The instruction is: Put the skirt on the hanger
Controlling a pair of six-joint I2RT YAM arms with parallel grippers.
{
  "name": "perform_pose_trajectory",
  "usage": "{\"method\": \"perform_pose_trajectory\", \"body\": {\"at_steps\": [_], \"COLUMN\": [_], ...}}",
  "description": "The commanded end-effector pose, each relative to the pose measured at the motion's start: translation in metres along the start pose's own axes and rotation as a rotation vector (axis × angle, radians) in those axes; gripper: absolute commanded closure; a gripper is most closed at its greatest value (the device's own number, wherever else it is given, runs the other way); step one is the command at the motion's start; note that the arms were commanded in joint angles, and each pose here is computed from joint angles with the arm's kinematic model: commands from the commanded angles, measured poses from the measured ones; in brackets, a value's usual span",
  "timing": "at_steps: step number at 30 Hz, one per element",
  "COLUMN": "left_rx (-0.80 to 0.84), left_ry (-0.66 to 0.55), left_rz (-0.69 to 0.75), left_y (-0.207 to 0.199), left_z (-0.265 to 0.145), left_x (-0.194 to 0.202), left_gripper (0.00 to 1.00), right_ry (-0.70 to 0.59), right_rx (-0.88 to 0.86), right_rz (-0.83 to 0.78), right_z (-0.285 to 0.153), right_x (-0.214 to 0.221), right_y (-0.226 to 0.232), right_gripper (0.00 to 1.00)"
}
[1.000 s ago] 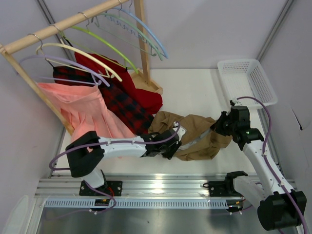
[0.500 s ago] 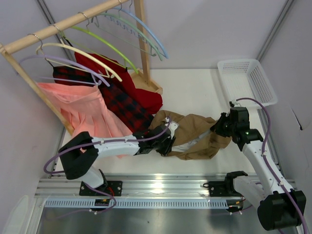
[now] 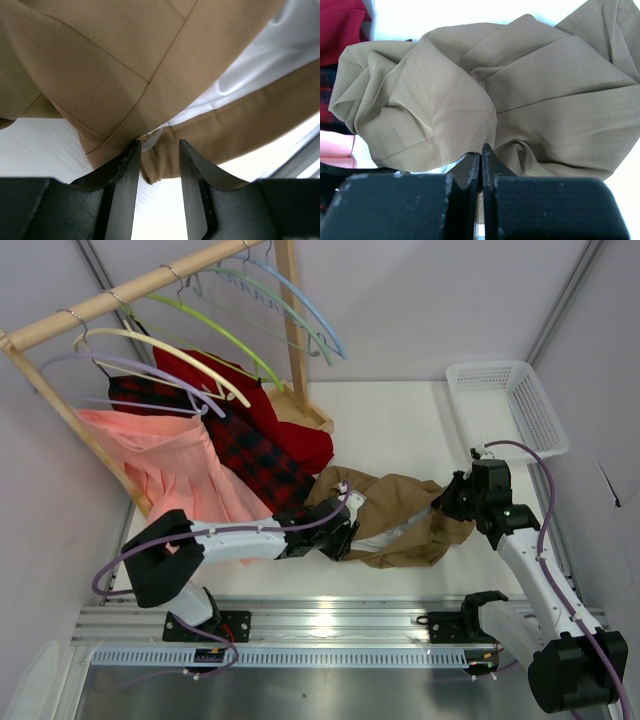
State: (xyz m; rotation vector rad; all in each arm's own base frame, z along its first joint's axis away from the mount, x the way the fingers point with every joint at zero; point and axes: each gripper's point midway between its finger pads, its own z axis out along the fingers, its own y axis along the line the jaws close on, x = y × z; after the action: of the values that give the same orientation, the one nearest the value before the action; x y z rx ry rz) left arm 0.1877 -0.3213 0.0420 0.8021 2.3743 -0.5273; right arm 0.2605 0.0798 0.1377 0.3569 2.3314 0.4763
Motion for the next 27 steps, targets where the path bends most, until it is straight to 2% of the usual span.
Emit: {"method": "perform_pose_trajectory", "body": {"at_steps": [1,3,8,12,13,14,17,22,27], "left_rx": [-0.067,-0.124,-0.134,-0.151,-0.150,-0.146,-0.142,-0.120,-0.050], "left_ry": [-0.007,0.000,-0.014,-0.026,-0.026,-0.022,-0.033,-0.083,-0.198], "left_rz": [-0.009,0.002,0.009,0.000,-0.001,0.002,-0.002,0.007,0.017], "left_y": [0.010,0.018,0.018,0.020,0.019,0.019,0.018,0.015,0.004], "left_z": [0.006,0.010,0.014,0.017,0.018,0.019,0.017,0.003,-0.038], "left_x": [-0.004,-0.004,-0.009,-0.011,-0.011,-0.009,-0.010,-0.024,-0.058], "left_gripper": [0.58,0.59,0.59,0.66,0.69,0.80,1.00,1.00,1.00], "right_ry": [-0.041,-0.042,-0.041,-0.044,-0.044,-0.042,-0.041,-0.042,-0.045], "right_rx": [-0.013,-0.013,-0.013,-0.013,-0.013,-0.013,-0.013,-0.011,-0.004], "right_rz": [0.003,0.001,0.003,0.003,0.004,0.002,0.003,0.002,0.002], "right_z": [-0.003,-0.002,-0.003,-0.004,-0.004,-0.003,-0.003,-0.003,-0.003], "right_x": [-0.010,-0.010,-0.012,-0.013,-0.013,-0.013,-0.013,-0.013,-0.014], "right_y": [0.003,0.004,0.005,0.005,0.005,0.005,0.005,0.005,0.004], "right_gripper": [1.00,1.00,1.00,1.00,1.00,1.00,1.00,1.00,1.00]}}
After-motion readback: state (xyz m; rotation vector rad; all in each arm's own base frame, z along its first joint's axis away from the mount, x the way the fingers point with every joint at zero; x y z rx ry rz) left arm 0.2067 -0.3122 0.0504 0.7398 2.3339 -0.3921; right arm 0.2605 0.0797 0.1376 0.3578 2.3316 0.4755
